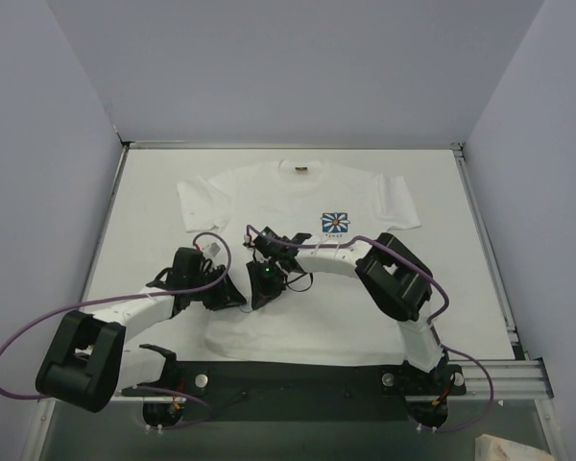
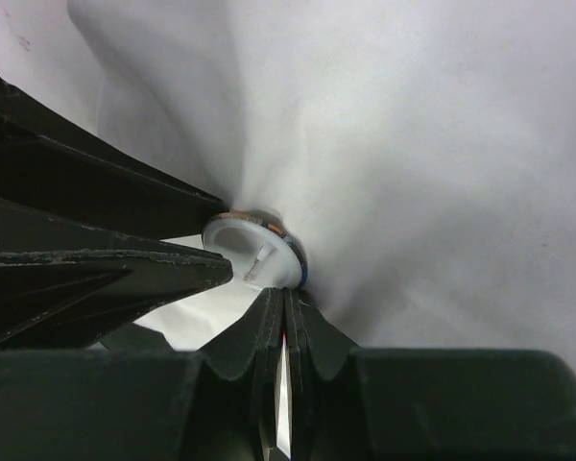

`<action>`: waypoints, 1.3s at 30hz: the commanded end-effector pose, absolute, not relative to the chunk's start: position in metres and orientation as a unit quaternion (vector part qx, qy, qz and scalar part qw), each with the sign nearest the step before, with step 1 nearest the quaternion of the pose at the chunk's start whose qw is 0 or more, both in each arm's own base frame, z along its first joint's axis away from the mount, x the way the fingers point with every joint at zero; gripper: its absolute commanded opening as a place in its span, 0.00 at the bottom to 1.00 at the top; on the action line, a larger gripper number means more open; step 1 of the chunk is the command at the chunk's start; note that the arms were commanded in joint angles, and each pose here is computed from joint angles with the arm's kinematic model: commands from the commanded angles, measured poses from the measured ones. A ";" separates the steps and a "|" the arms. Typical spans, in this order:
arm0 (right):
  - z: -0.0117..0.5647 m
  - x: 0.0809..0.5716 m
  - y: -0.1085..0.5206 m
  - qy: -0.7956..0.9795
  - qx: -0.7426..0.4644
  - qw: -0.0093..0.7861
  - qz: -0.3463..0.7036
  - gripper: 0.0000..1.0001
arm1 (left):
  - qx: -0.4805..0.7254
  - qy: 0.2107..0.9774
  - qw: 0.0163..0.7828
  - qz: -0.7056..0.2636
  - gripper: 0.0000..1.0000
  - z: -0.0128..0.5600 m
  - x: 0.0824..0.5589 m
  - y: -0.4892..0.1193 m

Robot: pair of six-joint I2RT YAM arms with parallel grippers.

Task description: Pin the brooch onto the clothing

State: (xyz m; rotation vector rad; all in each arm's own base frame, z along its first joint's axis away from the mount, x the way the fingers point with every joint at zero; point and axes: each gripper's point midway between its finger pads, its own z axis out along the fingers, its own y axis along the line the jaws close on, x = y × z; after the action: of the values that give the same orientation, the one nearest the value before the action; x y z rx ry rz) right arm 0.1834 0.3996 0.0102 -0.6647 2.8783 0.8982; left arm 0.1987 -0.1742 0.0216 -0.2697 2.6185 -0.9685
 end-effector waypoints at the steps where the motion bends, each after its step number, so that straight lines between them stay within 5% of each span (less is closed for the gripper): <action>1: -0.012 0.180 0.386 0.945 -0.211 0.005 0.250 0.06 | -0.090 0.915 0.177 -0.351 0.34 0.025 0.201 -0.177; 4: -0.014 0.180 0.387 0.945 -0.212 0.003 0.250 0.06 | -0.085 0.912 0.177 -0.359 0.31 0.029 0.202 -0.179; 10: -0.010 0.180 0.389 0.941 -0.215 0.007 0.260 0.06 | -0.080 0.906 0.195 -0.367 0.00 0.039 0.209 -0.181; 23: 0.077 0.224 0.375 0.907 -0.173 0.089 0.374 0.15 | -0.055 0.896 0.269 -0.350 0.00 0.087 0.227 -0.174; 31: 0.149 0.280 0.330 0.840 -0.125 0.220 0.480 0.71 | 0.009 0.825 0.377 -0.422 0.00 0.160 0.242 -0.191; 39: 0.209 0.273 0.349 0.731 -0.114 0.236 0.631 0.71 | 0.027 0.689 0.498 -0.525 0.00 0.239 0.238 -0.200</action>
State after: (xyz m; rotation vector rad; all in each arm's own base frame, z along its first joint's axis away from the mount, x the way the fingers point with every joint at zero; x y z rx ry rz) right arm 0.2828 0.3266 0.1501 -0.2372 2.2868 1.4265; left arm 0.2389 -0.1935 0.1789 0.0078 1.9565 -1.1533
